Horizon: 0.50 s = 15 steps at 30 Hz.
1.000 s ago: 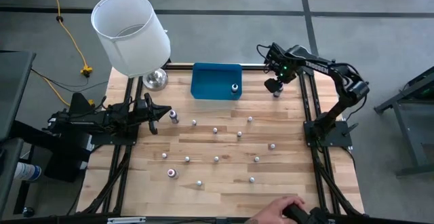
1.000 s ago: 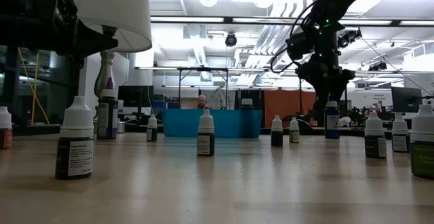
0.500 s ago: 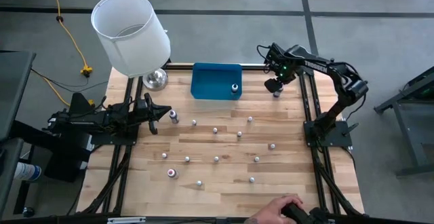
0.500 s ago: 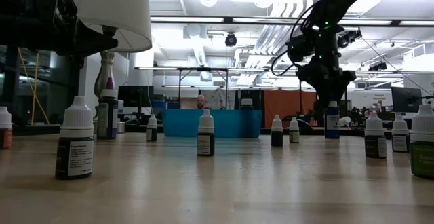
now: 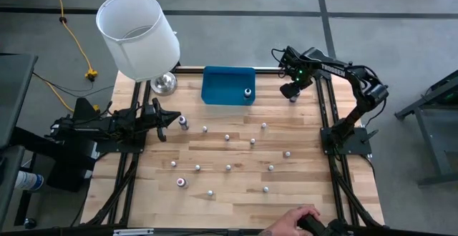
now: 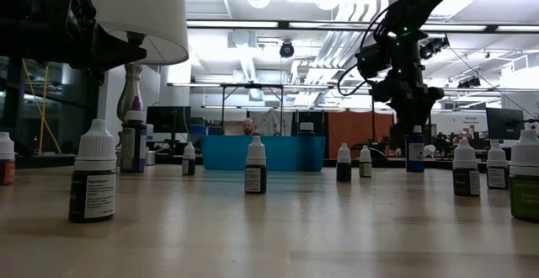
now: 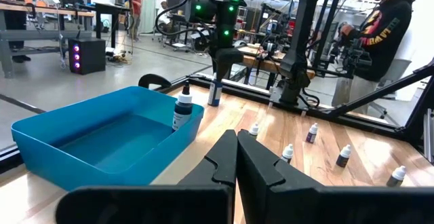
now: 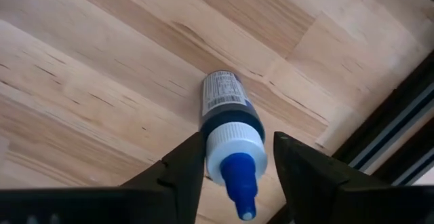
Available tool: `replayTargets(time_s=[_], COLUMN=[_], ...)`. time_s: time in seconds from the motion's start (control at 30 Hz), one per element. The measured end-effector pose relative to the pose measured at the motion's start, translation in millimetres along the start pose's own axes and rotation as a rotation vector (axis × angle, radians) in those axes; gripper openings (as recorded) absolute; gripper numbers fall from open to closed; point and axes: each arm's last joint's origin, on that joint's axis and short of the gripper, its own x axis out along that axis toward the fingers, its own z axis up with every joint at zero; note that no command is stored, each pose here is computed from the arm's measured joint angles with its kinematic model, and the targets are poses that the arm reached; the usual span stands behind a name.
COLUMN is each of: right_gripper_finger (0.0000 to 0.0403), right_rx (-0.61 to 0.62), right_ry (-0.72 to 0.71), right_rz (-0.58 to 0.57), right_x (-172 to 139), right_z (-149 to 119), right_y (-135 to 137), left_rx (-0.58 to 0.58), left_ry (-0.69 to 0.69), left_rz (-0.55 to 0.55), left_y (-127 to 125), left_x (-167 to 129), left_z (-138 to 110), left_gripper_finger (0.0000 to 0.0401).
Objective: Pick & Place food coloring
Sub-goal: Put the large blue food coloring bottle into the blue bin
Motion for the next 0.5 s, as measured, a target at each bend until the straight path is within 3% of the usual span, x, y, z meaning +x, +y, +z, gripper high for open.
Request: replayTargets(time_s=[0.23,0.5], right_gripper_finger=[0.0114,0.0116], right_rx=[0.000,-0.015], right_ry=[0.002,0.010], right_rz=[0.000,0.003], right_x=[-0.2,-2.9], right_z=[-0.4,-3.7], right_y=[0.2,4.5], left_rx=[0.000,0.000], left_ry=[0.000,0.000], left_rz=[0.000,-0.001], left_y=[0.0,0.0], left_x=[0.0,0.0], left_z=[0.0,0.1], left_gripper_finger=[0.0000,0.0000])
